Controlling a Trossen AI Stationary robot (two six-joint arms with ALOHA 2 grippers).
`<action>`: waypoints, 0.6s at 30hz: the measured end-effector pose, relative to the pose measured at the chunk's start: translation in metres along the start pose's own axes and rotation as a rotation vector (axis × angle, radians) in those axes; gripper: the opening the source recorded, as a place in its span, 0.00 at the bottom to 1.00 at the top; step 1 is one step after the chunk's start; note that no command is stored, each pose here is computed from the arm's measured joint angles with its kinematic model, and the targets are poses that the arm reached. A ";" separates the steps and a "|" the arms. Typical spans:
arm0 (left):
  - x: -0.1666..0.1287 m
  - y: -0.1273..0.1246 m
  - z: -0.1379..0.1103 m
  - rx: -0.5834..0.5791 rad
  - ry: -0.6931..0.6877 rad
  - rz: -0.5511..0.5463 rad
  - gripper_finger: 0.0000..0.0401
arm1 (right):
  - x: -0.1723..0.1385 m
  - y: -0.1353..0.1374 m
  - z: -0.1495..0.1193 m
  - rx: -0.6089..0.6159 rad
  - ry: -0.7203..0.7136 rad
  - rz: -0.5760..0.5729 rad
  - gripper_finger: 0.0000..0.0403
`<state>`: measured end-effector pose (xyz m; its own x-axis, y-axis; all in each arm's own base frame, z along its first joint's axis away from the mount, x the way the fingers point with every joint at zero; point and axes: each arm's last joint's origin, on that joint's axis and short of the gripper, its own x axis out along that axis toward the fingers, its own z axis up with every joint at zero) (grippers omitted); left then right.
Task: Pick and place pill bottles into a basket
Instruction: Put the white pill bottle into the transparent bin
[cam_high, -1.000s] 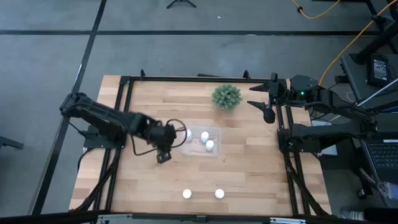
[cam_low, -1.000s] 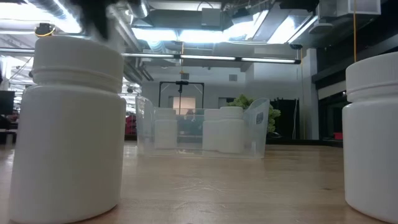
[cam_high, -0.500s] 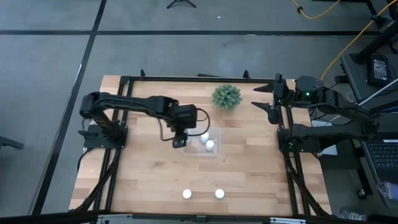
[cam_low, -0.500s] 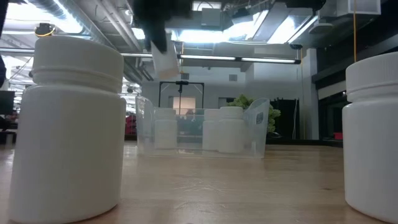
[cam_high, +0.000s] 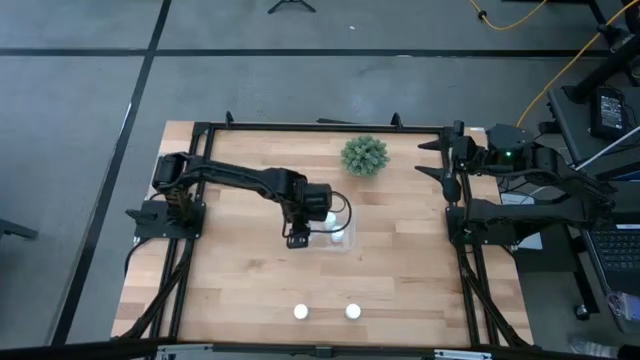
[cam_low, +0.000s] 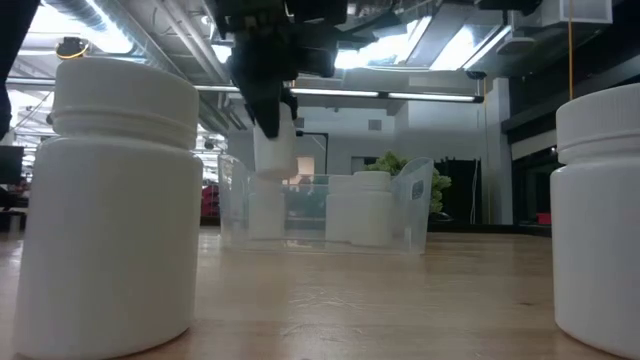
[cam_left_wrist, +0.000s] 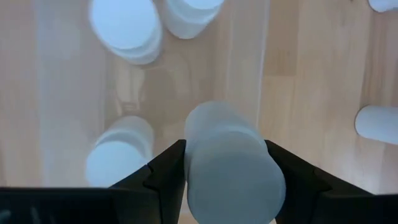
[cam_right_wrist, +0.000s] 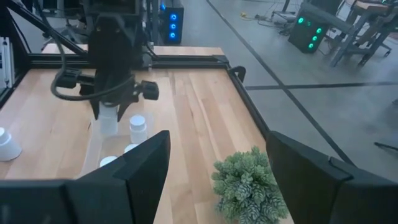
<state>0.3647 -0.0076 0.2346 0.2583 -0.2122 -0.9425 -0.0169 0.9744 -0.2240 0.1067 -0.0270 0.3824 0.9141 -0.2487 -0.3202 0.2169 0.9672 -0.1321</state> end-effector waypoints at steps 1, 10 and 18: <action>0.002 -0.002 0.000 0.004 0.006 -0.001 0.43 | -0.001 0.000 0.000 0.000 0.000 0.000 0.67; 0.015 -0.010 -0.002 0.040 0.044 -0.002 0.43 | -0.001 0.000 0.000 0.000 -0.002 -0.001 0.67; 0.032 -0.004 -0.018 0.032 0.117 0.055 0.43 | -0.001 0.000 0.000 0.026 -0.002 -0.001 0.67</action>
<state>0.3558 -0.0201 0.2007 0.1433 -0.1638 -0.9760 0.0031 0.9863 -0.1651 0.1055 -0.0267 0.3825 0.9145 -0.2498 -0.3183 0.2268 0.9679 -0.1080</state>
